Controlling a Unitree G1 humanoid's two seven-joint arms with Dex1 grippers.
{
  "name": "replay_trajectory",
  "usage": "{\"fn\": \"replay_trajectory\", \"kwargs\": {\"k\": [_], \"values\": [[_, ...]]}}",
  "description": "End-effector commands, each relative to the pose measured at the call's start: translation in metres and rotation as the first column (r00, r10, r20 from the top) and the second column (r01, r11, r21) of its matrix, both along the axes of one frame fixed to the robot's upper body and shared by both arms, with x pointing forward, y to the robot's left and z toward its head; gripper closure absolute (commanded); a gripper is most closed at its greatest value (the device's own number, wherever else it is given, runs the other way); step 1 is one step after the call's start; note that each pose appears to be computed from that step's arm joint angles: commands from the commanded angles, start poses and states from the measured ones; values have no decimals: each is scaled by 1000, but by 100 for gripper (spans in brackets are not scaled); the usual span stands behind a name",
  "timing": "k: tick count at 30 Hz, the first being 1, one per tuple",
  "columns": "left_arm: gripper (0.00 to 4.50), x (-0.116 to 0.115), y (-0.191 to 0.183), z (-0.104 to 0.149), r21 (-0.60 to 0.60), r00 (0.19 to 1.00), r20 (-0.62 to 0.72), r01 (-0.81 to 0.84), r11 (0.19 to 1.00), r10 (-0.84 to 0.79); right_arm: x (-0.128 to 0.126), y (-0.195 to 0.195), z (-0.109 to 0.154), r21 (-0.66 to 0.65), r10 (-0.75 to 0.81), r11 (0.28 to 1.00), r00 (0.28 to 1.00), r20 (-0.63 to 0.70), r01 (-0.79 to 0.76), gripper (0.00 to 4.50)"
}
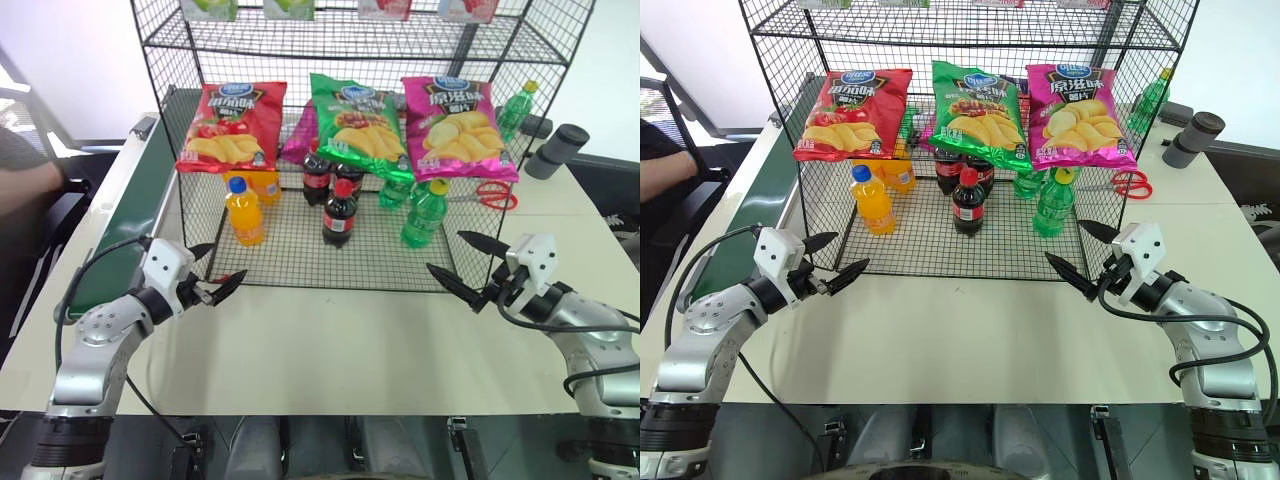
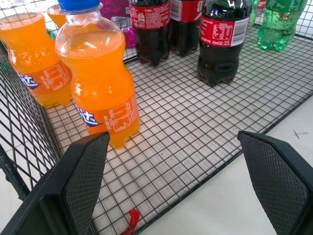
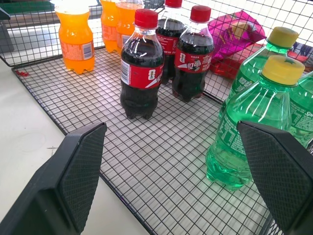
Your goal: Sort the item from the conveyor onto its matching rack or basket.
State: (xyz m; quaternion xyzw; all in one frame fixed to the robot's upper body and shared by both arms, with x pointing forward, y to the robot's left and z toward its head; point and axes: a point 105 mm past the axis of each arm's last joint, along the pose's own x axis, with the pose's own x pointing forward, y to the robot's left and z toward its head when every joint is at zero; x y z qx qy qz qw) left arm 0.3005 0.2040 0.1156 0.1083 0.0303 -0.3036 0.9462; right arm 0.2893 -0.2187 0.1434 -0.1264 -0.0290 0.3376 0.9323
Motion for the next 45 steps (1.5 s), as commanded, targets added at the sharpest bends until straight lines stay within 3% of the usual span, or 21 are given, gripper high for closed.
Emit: {"fn": "replay_trajectory", "kwargs": {"k": [1, 45], "values": [[0, -2, 2, 12, 17, 999, 50, 6, 1000, -7, -2, 1, 5, 8, 6, 1000, 1000, 28, -7, 6], [0, -8, 11, 16, 35, 998, 58, -41, 999, 39, 10, 12, 8, 1, 37, 999, 999, 26, -37, 6]]}}
